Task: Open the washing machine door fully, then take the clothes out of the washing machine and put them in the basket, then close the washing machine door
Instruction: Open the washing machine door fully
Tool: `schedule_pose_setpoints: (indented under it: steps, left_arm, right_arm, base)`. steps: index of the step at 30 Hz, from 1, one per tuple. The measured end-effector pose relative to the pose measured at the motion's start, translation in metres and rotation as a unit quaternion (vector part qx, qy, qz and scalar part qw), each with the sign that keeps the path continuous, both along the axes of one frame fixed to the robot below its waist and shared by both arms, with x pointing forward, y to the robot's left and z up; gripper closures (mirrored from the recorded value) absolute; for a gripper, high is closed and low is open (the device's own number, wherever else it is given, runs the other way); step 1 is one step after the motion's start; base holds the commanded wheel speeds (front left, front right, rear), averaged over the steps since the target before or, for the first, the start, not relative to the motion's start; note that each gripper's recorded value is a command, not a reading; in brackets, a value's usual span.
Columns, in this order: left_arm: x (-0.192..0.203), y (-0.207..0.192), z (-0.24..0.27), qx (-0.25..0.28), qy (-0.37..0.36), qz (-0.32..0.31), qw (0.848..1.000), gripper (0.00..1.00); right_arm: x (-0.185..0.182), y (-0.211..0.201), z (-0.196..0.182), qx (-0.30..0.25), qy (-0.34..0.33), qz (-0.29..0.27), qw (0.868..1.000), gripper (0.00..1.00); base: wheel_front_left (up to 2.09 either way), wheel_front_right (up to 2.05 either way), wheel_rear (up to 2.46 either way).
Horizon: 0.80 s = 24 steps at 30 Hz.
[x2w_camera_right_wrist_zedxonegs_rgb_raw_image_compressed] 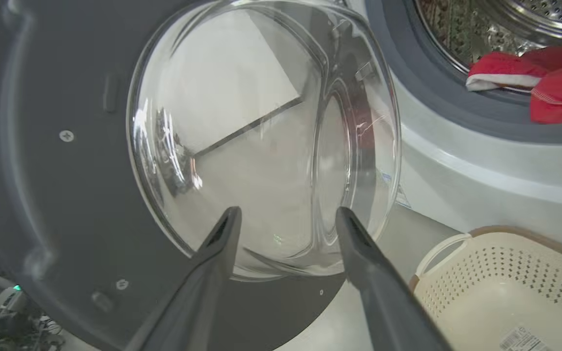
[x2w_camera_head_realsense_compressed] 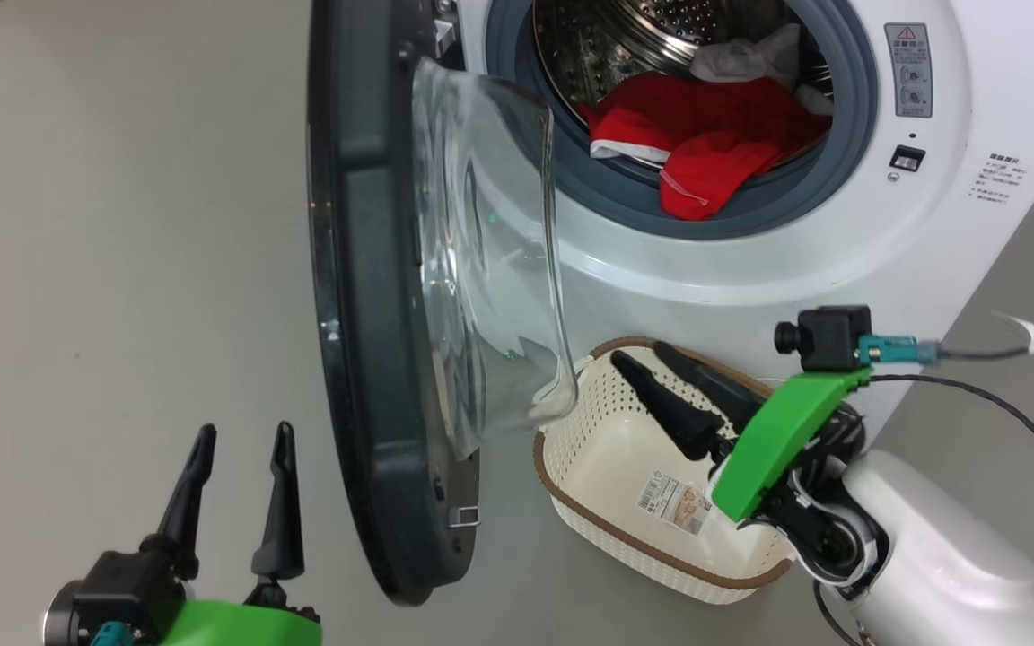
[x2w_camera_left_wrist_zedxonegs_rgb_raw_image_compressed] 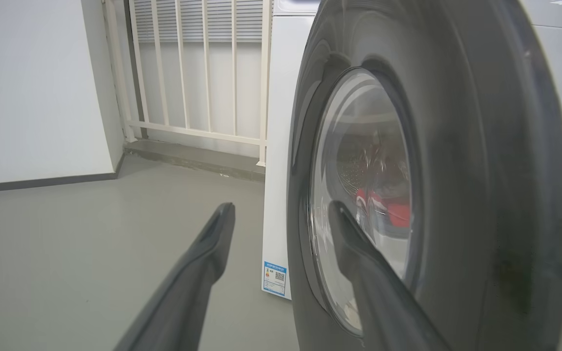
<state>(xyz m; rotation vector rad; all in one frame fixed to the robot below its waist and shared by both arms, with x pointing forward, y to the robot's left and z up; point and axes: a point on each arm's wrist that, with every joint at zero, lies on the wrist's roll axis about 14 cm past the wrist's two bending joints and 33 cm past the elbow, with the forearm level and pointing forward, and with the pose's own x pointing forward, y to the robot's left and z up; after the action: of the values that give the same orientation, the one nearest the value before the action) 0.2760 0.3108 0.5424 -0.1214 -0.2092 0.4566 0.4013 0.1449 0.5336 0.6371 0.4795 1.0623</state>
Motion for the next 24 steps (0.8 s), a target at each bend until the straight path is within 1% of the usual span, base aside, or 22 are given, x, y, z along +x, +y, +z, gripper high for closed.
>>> schedule_pose_setpoints:
  steps: [4, 7, 12, 15, 17, 22, 24]
  left_arm:
    - [0.002, -0.002, -0.003, -0.002, 0.004, -0.005, 1.0, 0.0]
    - [0.002, -0.002, -0.002, -0.001, 0.003, -0.006, 1.0, 0.0]
    - [0.001, -0.002, -0.001, 0.0, 0.0, -0.005, 1.0, 0.0]
    - [0.001, -0.001, -0.001, -0.001, 0.0, -0.004, 1.0, 0.0]
    - [0.0, -0.001, -0.001, -0.001, 0.0, -0.003, 1.0, 0.0]
    - [0.0, 0.0, -0.003, -0.01, 0.0, -0.002, 1.0, 0.0]
    - [0.0, 0.001, -0.004, -0.014, 0.0, -0.001, 1.0, 0.0]
  right_arm:
    - [0.015, -0.016, -0.015, -0.015, -0.052, -0.058, 0.997, 0.0]
    - [0.024, -0.031, -0.033, -0.031, -0.07, -0.103, 0.992, 0.0]
    - [0.033, -0.039, -0.042, -0.063, -0.114, -0.134, 0.982, 0.0]
    - [0.048, -0.052, -0.03, -0.077, -0.171, -0.17, 0.967, 0.0]
    - [0.05, -0.061, -0.027, -0.085, -0.195, -0.189, 0.959, 0.0]
    - [0.038, -0.072, -0.037, -0.11, -0.222, -0.204, 0.947, 0.0]
    - [0.038, -0.076, -0.035, -0.114, -0.232, -0.212, 0.942, 0.0]
  base:
    - [0.0, 0.0, 0.0]
    - [0.0, 0.0, 0.0]
    - [0.0, 0.0, 0.0]
    - [0.0, 0.0, 0.0]
    - [0.0, 0.0, 0.0]
    - [0.0, 0.0, 0.0]
    - [0.0, 0.0, 0.0]
